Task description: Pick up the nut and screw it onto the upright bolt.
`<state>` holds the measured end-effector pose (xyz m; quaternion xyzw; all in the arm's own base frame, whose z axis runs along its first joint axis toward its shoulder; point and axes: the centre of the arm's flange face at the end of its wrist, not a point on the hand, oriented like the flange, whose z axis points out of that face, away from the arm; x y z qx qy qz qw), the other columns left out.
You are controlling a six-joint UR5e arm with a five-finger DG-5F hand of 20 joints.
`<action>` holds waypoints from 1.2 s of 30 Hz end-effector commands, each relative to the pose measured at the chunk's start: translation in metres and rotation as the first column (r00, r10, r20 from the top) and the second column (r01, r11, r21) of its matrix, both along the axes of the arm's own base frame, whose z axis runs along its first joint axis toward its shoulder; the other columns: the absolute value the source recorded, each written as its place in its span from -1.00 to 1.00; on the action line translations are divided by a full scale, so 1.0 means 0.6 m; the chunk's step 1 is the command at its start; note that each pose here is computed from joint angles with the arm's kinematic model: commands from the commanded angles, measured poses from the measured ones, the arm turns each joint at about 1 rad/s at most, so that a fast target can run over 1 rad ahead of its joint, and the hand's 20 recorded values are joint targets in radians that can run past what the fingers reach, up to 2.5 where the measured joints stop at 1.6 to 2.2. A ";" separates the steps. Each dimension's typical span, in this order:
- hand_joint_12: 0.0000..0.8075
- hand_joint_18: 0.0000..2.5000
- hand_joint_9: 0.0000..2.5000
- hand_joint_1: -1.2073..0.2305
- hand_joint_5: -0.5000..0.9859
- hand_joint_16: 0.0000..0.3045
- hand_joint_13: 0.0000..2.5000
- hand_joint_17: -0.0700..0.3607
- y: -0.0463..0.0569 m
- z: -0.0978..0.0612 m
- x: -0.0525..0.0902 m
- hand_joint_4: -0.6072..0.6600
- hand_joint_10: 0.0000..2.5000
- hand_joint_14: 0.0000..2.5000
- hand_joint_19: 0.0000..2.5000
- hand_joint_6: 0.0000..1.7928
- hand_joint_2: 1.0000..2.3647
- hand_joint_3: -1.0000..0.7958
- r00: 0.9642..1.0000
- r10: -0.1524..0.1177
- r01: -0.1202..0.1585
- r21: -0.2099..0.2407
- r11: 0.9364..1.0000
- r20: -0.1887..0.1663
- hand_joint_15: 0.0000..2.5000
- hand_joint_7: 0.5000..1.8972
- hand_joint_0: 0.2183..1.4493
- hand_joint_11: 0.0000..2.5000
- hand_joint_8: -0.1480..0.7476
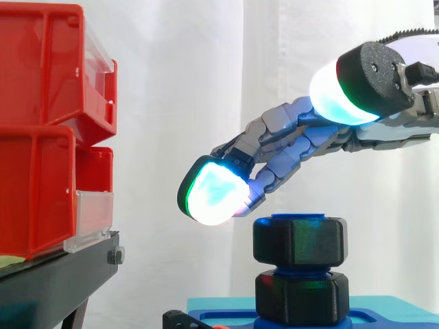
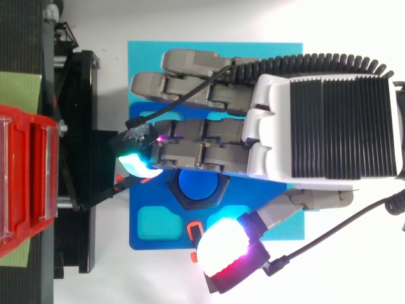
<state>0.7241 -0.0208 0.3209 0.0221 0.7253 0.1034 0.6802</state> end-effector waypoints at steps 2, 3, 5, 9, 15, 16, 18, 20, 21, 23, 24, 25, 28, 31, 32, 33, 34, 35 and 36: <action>-0.20 -1.00 -0.84 0.71 -0.51 -0.70 -1.00 -0.20 0.000 -0.002 -0.001 0.22 -1.00 -1.00 -1.00 -0.44 -1.00 -0.44 1.000 -0.001 0.001 0.000 1.000 -0.003 -1.00 -0.66 -0.60 -1.00 -0.27; -0.20 -1.00 -0.83 0.70 -0.51 -0.71 -1.00 -0.21 0.000 -0.002 -0.001 0.23 -1.00 -1.00 -1.00 -0.44 -1.00 -0.44 1.000 -0.001 0.001 -0.001 1.000 -0.007 -1.00 -0.64 -0.60 -1.00 -0.25; -0.20 -1.00 -0.82 0.69 -0.49 -0.71 -1.00 -0.21 0.000 -0.005 -0.003 0.25 -1.00 -1.00 -1.00 -0.44 -1.00 -0.44 1.000 -0.001 0.001 -0.002 1.000 -0.016 -1.00 -0.58 -0.60 -1.00 -0.25; -0.22 -1.00 -0.76 0.66 -0.46 -0.72 -1.00 -0.24 0.000 -0.005 -0.004 0.29 -1.00 -1.00 -1.00 -0.44 -1.00 -0.44 1.000 0.001 -0.001 -0.003 1.000 -0.020 -1.00 -0.48 -0.59 -1.00 -0.22; -0.24 -1.00 -0.73 0.63 -0.44 -0.74 -1.00 -0.26 -0.001 -0.007 -0.007 0.31 -1.00 -1.00 -1.00 -0.44 -1.00 -0.44 0.999 0.001 -0.001 -0.005 1.000 -0.037 -1.00 -0.43 -0.57 -1.00 -0.21; -0.24 -1.00 -0.72 0.62 -0.43 -0.74 -1.00 -0.26 -0.001 -0.008 -0.008 0.31 -1.00 -1.00 -1.00 -0.44 -1.00 -0.44 0.999 0.001 -0.001 -0.006 1.000 -0.040 -1.00 -0.43 -0.57 -1.00 -0.21; -0.24 -1.00 -0.71 0.61 -0.43 -0.74 -1.00 -0.26 0.000 -0.007 -0.008 0.32 -1.00 -1.00 -1.00 -0.44 -1.00 -0.44 0.999 0.002 -0.002 -0.006 1.000 -0.038 -1.00 -0.42 -0.56 -1.00 -0.20; -0.25 -1.00 -0.68 0.58 -0.42 -0.75 -0.98 -0.27 -0.003 -0.008 -0.007 0.32 -1.00 -1.00 -1.00 -0.44 -1.00 -0.44 0.999 0.002 -0.002 -0.005 1.000 -0.037 -1.00 -0.40 -0.56 -1.00 -0.19; -0.26 -1.00 -0.67 0.57 -0.41 -0.75 -0.97 -0.28 -0.003 -0.007 -0.007 0.31 -1.00 -1.00 -1.00 -0.44 -1.00 -0.44 0.999 0.004 -0.004 -0.005 1.000 -0.035 -1.00 -0.39 -0.55 -1.00 -0.19; -0.26 -1.00 -0.65 0.56 -0.41 -0.75 -0.96 -0.28 -0.005 -0.007 -0.007 0.33 -1.00 -1.00 -1.00 -0.44 -1.00 -0.44 0.999 0.002 -0.002 -0.006 1.000 -0.035 -1.00 -0.37 -0.55 -1.00 -0.18; -0.26 -1.00 -0.63 0.55 -0.40 -0.76 -0.94 -0.29 -0.005 -0.007 -0.007 0.32 -1.00 -1.00 -1.00 -0.44 -1.00 -0.44 0.999 0.002 -0.002 -0.005 1.000 -0.037 -1.00 -0.34 -0.55 -1.00 -0.17; -0.27 -1.00 -0.63 0.54 -0.39 -0.76 -0.94 -0.30 -0.005 -0.007 -0.007 0.32 -1.00 -1.00 -1.00 -0.44 -1.00 -0.44 0.999 0.002 -0.002 -0.005 1.000 -0.037 -1.00 -0.30 -0.55 -1.00 -0.17; -0.27 -1.00 -0.62 0.52 -0.38 -0.77 -0.92 -0.31 -0.012 -0.007 -0.008 0.30 -1.00 -1.00 -1.00 -0.44 -1.00 -0.44 0.999 -0.004 0.004 -0.005 1.000 -0.040 -1.00 -0.19 -0.54 -1.00 -0.16; -0.29 -1.00 -0.60 0.50 -0.38 -0.77 -0.91 -0.31 -0.015 -0.007 -0.008 0.26 -1.00 -1.00 -1.00 -0.44 -1.00 -0.44 0.999 -0.009 0.008 -0.007 1.000 -0.040 -1.00 -0.07 -0.54 -1.00 -0.15; -0.29 -1.00 -0.60 0.50 -0.38 -0.77 -0.90 -0.32 -0.015 -0.007 -0.008 0.25 -1.00 -1.00 -1.00 -0.44 -1.00 -0.44 0.999 -0.009 0.008 -0.007 1.000 -0.040 -1.00 -0.05 -0.54 -1.00 -0.15; -0.29 -1.00 -0.59 0.50 -0.37 -0.78 -0.90 -0.32 -0.017 -0.007 -0.008 0.24 -1.00 -1.00 -1.00 -0.44 -1.00 -0.44 0.999 -0.010 0.010 -0.007 1.000 -0.040 -1.00 -0.02 -0.53 -1.00 -0.14; -0.30 -1.00 -0.58 0.49 -0.37 -0.78 -0.89 -0.33 -0.017 -0.007 -0.008 0.24 -1.00 -1.00 -1.00 -0.44 -1.00 -0.44 0.999 -0.010 0.010 -0.009 1.000 -0.040 -1.00 0.00 -0.53 -1.00 -0.14; -0.30 -1.00 -0.58 0.49 -0.37 -0.78 -0.88 -0.33 -0.022 -0.007 -0.008 0.24 -1.00 -1.00 -1.00 -0.44 -1.00 -0.44 0.999 -0.015 0.014 -0.007 1.000 -0.040 -1.00 0.01 -0.53 -1.00 -0.14; -0.30 -1.00 -0.57 0.48 -0.36 -0.79 -0.88 -0.34 -0.024 -0.007 -0.008 0.24 -1.00 -1.00 -1.00 -0.44 -1.00 -0.44 0.999 -0.016 0.016 -0.007 1.000 -0.040 -1.00 0.05 -0.53 -1.00 -0.13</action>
